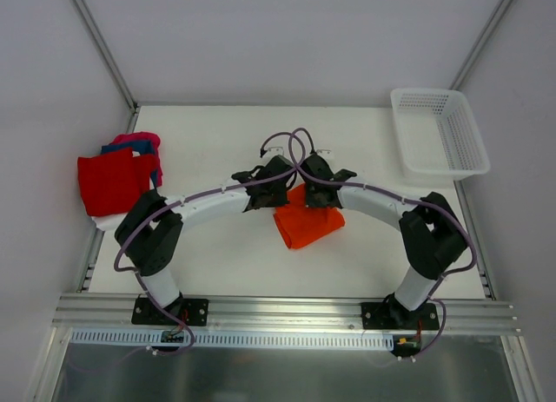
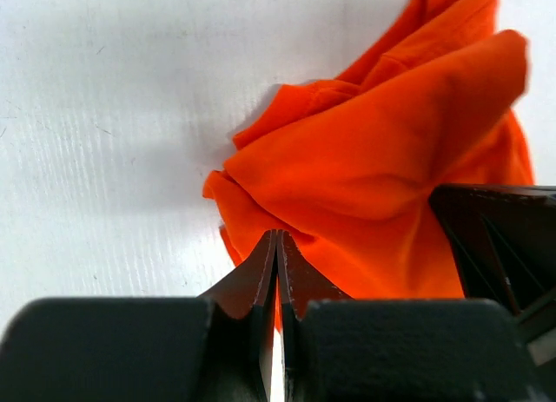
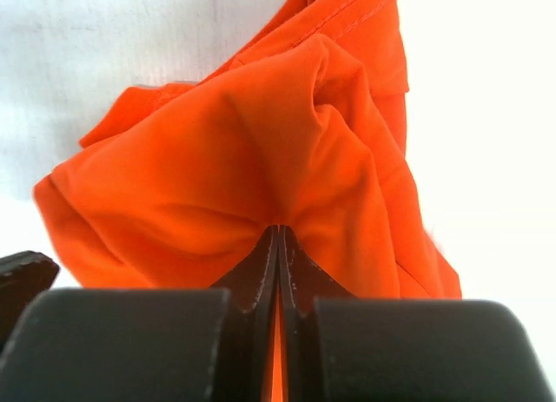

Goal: Fold and stack the t-shirts
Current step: Fold the tshirt

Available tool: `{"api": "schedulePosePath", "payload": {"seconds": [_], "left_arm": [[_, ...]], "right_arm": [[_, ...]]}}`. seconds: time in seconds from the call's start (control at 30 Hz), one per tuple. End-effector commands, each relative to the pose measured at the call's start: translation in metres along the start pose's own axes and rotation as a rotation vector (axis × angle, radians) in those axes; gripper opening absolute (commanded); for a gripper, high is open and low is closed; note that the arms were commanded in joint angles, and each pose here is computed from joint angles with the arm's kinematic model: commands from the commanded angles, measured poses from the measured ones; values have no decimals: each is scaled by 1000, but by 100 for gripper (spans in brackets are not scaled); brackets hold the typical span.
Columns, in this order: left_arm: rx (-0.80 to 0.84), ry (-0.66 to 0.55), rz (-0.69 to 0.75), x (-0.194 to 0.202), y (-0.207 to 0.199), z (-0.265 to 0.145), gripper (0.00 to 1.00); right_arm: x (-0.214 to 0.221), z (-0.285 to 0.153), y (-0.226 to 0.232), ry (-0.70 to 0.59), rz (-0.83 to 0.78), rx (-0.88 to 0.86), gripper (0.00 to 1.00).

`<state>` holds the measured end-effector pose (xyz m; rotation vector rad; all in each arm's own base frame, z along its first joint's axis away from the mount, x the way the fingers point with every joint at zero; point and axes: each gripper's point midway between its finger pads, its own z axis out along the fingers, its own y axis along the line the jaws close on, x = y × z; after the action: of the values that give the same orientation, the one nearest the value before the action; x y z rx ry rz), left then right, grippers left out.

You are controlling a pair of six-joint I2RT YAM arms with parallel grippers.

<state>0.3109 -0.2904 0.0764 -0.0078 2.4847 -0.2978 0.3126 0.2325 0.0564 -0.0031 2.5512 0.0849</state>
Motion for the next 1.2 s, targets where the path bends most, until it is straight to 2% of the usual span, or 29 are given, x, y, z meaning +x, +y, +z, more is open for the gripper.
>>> {"api": "schedulePosePath", "payload": {"seconds": [0.0, 0.2, 0.37, 0.53, 0.8, 1.17], "left_arm": [[-43, -38, 28, -4, 10, -12, 0], [-18, -39, 14, -5, 8, -19, 0], [30, -14, 4, 8, 1, -32, 0], [25, 17, 12, 24, 0, -28, 0], [70, 66, 54, 33, -25, -6, 0], [106, 109, 63, 52, -33, 21, 0]], "right_arm": [[-17, -27, 5, -53, -8, -24, 0], [-10, -55, 10, -117, -28, -19, 1], [-13, -73, -16, -167, -12, 51, 1], [0, -62, -35, -140, -21, 118, 1], [27, -20, -33, -24, -58, 189, 1], [60, -1, -29, 56, -39, 149, 1]]}}
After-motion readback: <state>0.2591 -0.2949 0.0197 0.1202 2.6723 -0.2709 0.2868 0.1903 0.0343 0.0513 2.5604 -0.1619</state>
